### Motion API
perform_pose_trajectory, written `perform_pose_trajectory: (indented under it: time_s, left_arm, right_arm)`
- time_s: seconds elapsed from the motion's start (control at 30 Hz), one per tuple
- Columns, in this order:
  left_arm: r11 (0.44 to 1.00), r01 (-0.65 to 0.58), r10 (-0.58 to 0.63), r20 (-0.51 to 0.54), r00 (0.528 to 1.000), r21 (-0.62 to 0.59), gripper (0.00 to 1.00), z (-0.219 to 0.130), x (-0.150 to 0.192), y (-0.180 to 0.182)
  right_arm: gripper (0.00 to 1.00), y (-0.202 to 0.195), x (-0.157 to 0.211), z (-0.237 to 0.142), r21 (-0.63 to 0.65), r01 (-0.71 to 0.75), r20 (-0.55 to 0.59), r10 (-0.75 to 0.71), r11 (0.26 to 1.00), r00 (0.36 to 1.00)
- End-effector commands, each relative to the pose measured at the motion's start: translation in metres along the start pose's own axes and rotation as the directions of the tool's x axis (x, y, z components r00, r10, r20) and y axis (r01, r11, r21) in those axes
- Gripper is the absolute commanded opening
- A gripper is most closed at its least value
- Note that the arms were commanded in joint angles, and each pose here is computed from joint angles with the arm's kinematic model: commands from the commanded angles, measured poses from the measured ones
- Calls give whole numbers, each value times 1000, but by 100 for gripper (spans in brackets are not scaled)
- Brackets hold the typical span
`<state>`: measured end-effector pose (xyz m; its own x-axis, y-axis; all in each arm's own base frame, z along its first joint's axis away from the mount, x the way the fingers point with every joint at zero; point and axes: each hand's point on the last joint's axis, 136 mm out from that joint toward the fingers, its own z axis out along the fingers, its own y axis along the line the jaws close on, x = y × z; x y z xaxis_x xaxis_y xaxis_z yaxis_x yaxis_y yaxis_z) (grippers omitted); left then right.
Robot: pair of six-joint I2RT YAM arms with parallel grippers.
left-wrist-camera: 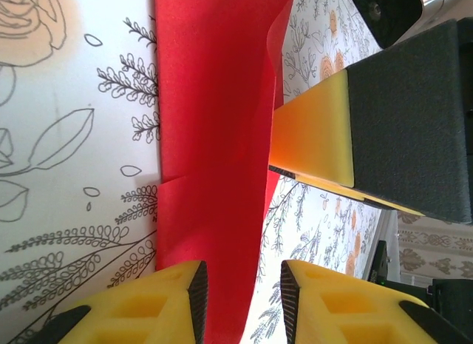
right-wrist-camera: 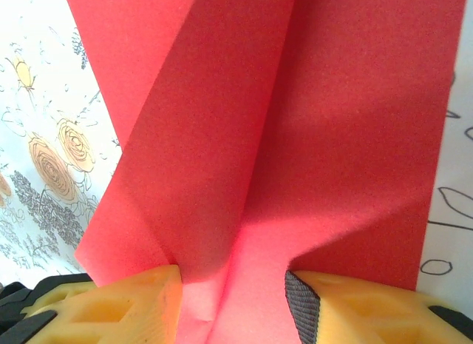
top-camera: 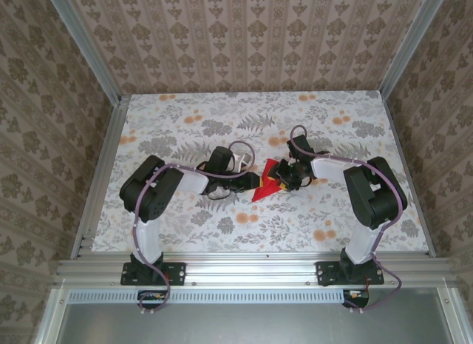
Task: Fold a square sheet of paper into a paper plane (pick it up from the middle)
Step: Fourth fold the wing at the center of the table.
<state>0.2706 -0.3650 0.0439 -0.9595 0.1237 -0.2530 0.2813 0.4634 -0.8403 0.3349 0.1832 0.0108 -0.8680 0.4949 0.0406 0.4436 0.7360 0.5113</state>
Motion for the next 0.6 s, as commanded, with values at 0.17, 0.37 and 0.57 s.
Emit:
perform_pose_trajectory:
  time_s: [0.17,0.37,0.57]
  left_arm:
    - [999,-33,32,-34,999,-9,35,20,-7,-9]
    - [999,-46,45,-43,998,-24,37,29,-9,-4]
    - [996,-73,71,-34,997,-42,38,30,-11,0]
  right_arm:
    - [48,-123,25,16,439,-100,-10,116,893,993]
    - [48,-122,25,16,439,-101,-10,117,893,993]
    - [48,-122,26,16,439,-101,-10,118,893,993]
